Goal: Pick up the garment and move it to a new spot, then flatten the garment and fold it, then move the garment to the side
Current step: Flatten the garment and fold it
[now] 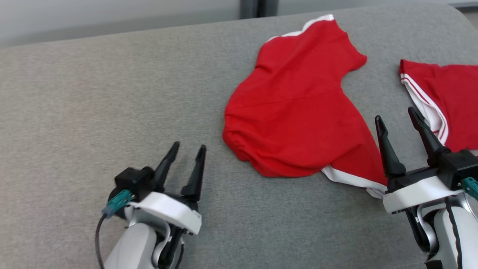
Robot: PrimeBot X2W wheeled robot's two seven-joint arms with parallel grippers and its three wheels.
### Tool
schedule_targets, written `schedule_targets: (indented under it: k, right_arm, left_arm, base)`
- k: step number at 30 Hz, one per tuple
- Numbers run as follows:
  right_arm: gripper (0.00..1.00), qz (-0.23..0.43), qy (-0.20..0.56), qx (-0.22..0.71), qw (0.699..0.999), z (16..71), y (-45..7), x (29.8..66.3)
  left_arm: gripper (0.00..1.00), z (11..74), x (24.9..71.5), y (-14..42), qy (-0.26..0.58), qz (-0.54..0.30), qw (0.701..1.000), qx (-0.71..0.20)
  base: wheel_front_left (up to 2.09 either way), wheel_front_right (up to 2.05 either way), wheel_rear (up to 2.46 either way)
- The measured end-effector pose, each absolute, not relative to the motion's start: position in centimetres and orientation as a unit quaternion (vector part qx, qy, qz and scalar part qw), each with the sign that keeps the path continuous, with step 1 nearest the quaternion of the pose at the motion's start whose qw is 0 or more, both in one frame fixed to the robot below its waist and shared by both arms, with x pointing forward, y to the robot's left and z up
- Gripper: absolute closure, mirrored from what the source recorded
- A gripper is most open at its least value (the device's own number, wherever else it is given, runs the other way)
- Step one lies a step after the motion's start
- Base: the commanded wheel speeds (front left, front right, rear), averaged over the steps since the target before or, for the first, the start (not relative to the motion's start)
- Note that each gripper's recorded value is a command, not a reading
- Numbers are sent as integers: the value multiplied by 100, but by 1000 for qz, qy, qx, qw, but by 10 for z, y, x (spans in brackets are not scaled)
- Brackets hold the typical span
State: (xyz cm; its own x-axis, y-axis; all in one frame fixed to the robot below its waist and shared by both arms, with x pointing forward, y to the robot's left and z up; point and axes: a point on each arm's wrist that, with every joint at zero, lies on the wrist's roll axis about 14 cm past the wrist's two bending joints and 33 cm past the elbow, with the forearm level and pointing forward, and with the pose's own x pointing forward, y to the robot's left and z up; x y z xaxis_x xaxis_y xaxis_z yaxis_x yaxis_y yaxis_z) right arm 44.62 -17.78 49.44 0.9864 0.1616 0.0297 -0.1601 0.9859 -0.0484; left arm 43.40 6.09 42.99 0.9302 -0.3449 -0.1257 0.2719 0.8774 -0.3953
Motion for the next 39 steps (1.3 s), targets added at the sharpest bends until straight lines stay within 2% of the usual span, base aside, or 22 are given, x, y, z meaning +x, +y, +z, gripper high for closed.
schedule_targets:
  k: [9,20,21,22,25,28,29,32,39]
  right_arm:
    - [0,44,-1,-28,999,483,-204,438]
    - [0,20,8,-30,999,477,-218,429]
    - [0,19,8,-30,999,477,-218,429]
    - [0,19,8,-30,999,477,-218,429]
    - [0,20,6,-29,999,478,-217,430]
    - [0,23,1,-28,999,480,-215,433]
    - [0,24,-2,-28,999,482,-214,434]
    - [0,29,-5,-26,999,484,-210,436]
    - [0,47,-8,-21,999,485,-196,440]
  left_arm:
    - [0,410,443,-5,161,-249,933,-205]
    - [0,384,443,-29,231,-267,913,-202]
    - [59,384,441,-32,235,-272,911,-204]
    - [100,384,440,-33,238,-274,909,-206]
    - [100,387,442,-34,232,-277,909,-209]
    - [100,404,460,-23,191,-255,922,-221]
    - [100,420,478,-5,150,-233,935,-219]
    - [100,444,499,25,96,-198,953,-210]
    - [100,492,512,75,9,-158,973,-169]
  base:
    - [0,0,0]
    - [0,0,0]
    - [0,0,0]
    - [0,0,0]
    - [0,0,0]
    - [0,0,0]
    - [0,0,0]
    - [0,0,0]
    - [0,0,0]
